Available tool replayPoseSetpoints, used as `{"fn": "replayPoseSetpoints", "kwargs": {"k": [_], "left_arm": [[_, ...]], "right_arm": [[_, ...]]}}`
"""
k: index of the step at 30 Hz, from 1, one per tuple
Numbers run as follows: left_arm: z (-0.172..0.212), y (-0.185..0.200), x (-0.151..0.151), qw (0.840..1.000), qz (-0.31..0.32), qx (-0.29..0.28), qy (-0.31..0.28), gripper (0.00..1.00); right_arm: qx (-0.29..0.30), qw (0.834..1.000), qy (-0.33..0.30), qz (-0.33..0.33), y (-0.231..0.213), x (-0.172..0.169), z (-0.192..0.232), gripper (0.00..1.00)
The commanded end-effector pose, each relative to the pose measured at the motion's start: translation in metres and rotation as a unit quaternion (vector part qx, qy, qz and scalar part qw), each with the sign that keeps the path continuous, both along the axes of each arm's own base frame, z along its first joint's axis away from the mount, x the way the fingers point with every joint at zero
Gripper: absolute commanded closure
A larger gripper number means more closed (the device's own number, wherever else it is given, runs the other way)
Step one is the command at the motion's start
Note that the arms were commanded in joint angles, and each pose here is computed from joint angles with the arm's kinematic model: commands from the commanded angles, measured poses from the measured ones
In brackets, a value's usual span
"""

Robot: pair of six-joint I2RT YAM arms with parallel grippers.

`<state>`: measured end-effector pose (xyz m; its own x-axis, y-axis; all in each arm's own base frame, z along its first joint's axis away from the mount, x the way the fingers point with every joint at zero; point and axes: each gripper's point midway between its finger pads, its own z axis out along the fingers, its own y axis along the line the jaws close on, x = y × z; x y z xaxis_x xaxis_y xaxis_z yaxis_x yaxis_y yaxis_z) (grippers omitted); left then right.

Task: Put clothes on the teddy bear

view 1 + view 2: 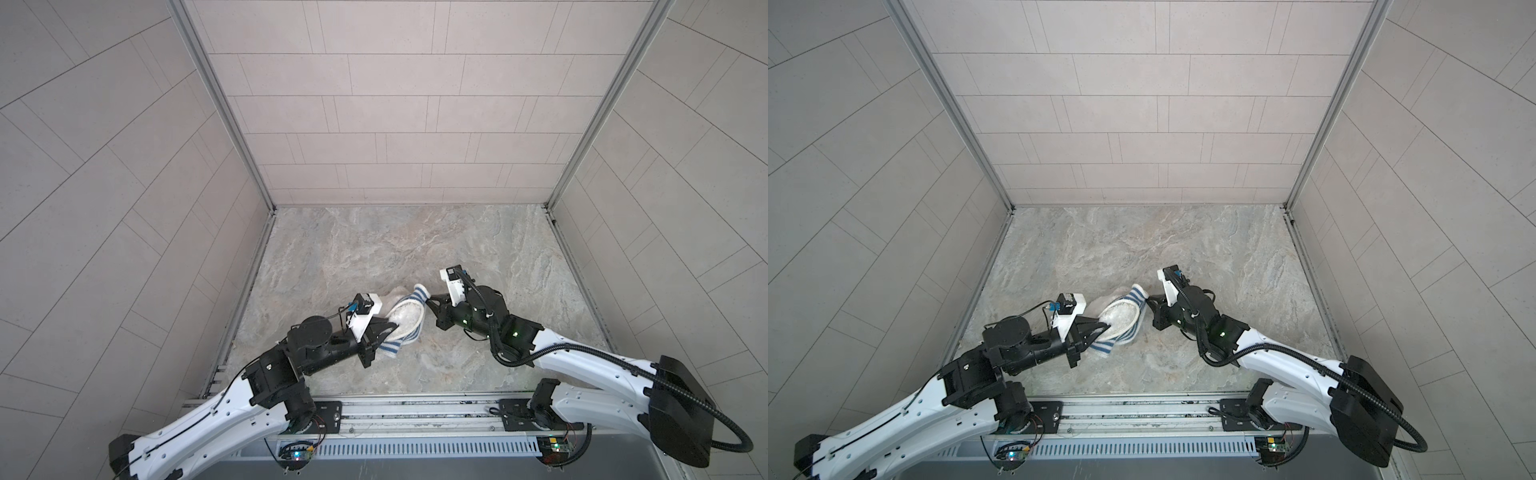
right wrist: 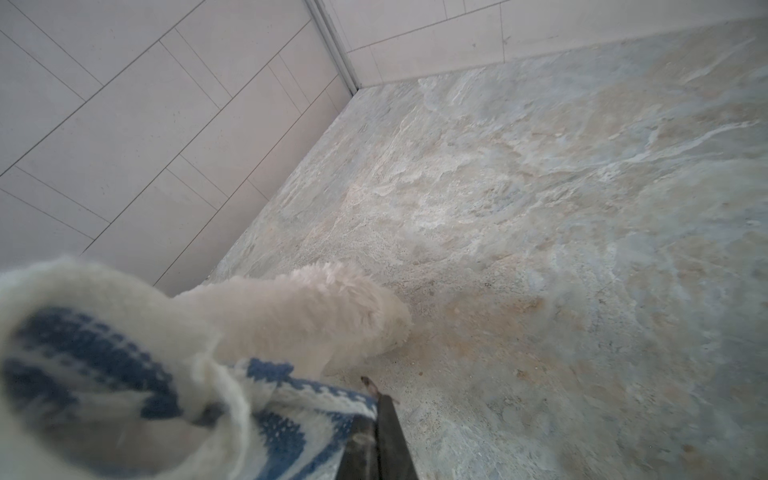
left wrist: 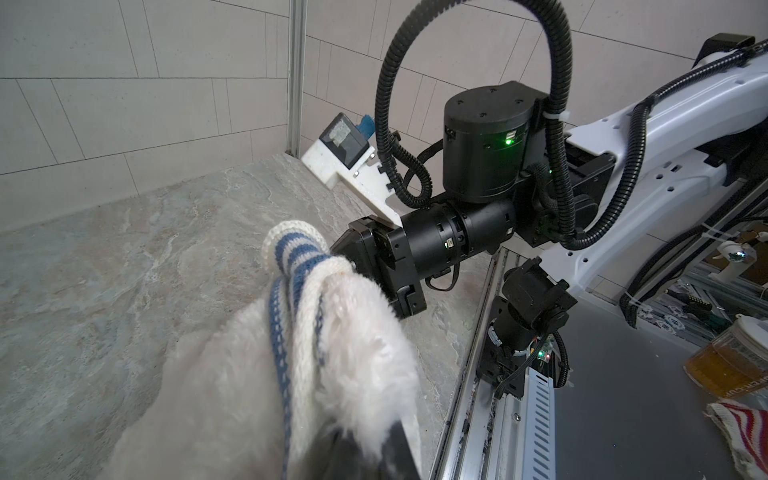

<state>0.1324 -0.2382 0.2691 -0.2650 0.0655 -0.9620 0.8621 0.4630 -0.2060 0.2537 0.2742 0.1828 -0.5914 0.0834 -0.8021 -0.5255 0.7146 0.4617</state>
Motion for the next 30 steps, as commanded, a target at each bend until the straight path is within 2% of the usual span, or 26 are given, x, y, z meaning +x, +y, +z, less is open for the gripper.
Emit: {"fn": "replayPoseSetpoints", "kwargs": {"k": [1,8,11,18,22,24,26,27,28,30], "left_arm": [[0.054,-0.002,-0.019,0.994,-0.046,-0.076,-0.057,1.0],[0.026,-0.013,-0.014,0.996,-0.031,0.032,-0.079,1.0],[0.032,-0.021,-0.023,0.994,-0.049,0.021,-0.093,1.0],[0.047,-0.025,-0.035,0.992,-0.079,0.001,-0.103,1.0],[0.051,-0.017,-0.035,0.991,-0.07,-0.002,-0.111,1.0],[0.048,-0.015,-0.03,0.992,-0.055,0.008,-0.109,1.0],[0.042,-0.014,-0.024,0.993,-0.039,0.024,-0.108,1.0],[0.039,-0.012,-0.02,0.993,-0.028,0.029,-0.106,1.0],[0.037,-0.01,-0.018,0.994,-0.019,0.031,-0.107,1.0],[0.035,-0.006,-0.014,0.993,-0.004,0.032,-0.112,1.0]], "right_arm": [[-0.05,0.997,0.035,-0.047,-0.021,0.013,-0.031,1.0],[-0.038,0.998,-0.031,-0.027,-0.011,0.006,0.032,1.0],[-0.066,0.996,-0.022,-0.054,-0.024,0.016,0.017,1.0],[-0.066,0.994,0.017,-0.085,-0.037,0.031,-0.025,1.0],[-0.056,0.994,0.049,-0.079,-0.036,0.032,-0.053,1.0],[-0.041,0.997,0.045,-0.056,-0.027,0.028,-0.045,1.0],[-0.026,0.999,0.004,-0.022,-0.014,0.015,-0.017,1.0],[-0.029,0.999,-0.041,0.003,-0.007,0.004,0.003,1.0],[-0.044,0.995,-0.087,0.023,-0.003,-0.01,0.02,1.0],[-0.088,0.989,-0.111,0.048,-0.007,-0.028,0.03,0.97]]}}
